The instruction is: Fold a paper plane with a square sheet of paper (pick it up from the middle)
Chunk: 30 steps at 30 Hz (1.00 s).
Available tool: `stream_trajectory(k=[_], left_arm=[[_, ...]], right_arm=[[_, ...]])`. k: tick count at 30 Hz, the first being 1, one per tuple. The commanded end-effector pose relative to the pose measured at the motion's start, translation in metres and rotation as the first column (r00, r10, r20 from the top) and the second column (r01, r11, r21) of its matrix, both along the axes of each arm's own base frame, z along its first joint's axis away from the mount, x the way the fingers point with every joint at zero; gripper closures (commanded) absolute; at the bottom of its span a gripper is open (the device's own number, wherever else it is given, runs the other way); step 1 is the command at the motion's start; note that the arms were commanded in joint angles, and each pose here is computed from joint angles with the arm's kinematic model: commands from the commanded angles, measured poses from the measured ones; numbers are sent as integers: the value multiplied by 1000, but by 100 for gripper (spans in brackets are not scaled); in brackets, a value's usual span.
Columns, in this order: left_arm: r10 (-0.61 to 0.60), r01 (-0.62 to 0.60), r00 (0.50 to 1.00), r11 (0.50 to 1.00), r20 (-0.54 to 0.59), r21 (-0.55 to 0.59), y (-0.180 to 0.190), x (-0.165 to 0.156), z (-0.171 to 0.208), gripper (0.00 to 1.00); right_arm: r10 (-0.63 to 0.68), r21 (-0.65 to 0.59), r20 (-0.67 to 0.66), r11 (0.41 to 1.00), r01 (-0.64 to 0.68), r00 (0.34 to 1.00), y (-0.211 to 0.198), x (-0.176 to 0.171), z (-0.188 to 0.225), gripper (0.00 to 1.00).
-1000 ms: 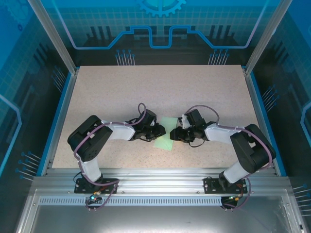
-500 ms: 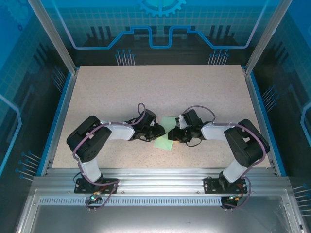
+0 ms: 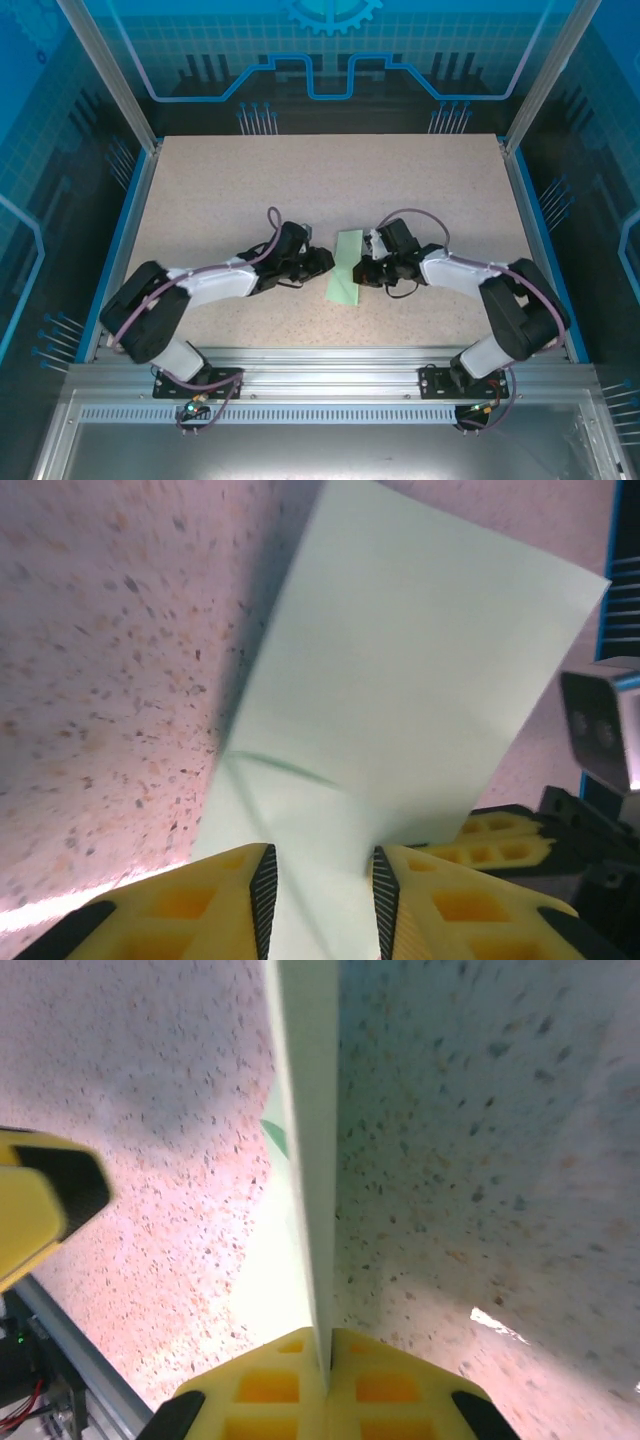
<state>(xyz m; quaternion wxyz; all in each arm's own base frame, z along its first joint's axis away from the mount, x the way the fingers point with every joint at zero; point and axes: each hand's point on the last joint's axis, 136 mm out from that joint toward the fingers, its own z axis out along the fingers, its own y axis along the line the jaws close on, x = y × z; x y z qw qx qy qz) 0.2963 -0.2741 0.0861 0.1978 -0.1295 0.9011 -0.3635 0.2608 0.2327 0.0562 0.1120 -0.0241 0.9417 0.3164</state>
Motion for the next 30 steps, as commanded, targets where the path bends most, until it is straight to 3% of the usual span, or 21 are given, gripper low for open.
stream_trajectory(k=[1, 3, 6, 10, 11, 14, 17, 19, 21, 26, 30], left_arm=[[83, -92, 994, 987, 72, 132, 41, -5, 7, 60], [115, -134, 987, 975, 112, 179, 62, -11, 15, 57], [163, -199, 972, 953, 167, 230, 91, -17, 25, 53], [224, -268, 954, 934, 200, 236, 121, -22, 29, 51], [237, -281, 951, 930, 197, 236, 127, -23, 27, 51], [262, -304, 946, 923, 190, 238, 139, -25, 22, 50], [269, -306, 947, 922, 176, 237, 144, -27, 18, 50], [275, -311, 946, 921, 173, 235, 147, -30, 17, 49], [288, -324, 941, 918, 177, 228, 151, -32, 17, 49], [356, -393, 915, 894, 190, 216, 170, -42, 20, 49], [411, -452, 887, 866, 211, 213, 187, -50, 22, 49]], right_arm=[[7, -227, 83, 974, 13, 996, -33, -2, 36, 98], [-3, -365, 139, 930, 54, 990, -56, -1, 62, 97], [-10, -603, 202, 786, 132, 979, -94, -5, 91, 96], [-18, -842, 228, 499, 207, 973, -126, -12, 120, 97], [-22, -879, 231, 423, 218, 973, -127, -11, 121, 96], [12, -944, 197, 274, 186, 980, -115, -9, 112, 95], [37, -974, 148, 180, 139, 988, -93, -5, 94, 93], [53, -979, 88, 187, 77, 995, -70, -5, 71, 93], [82, -966, 26, 257, 4, 996, -40, -6, 44, 92], [138, -859, -103, 487, -158, 985, 32, -18, -9, 87], [226, -689, -165, 670, -276, 960, 88, -31, -28, 74]])
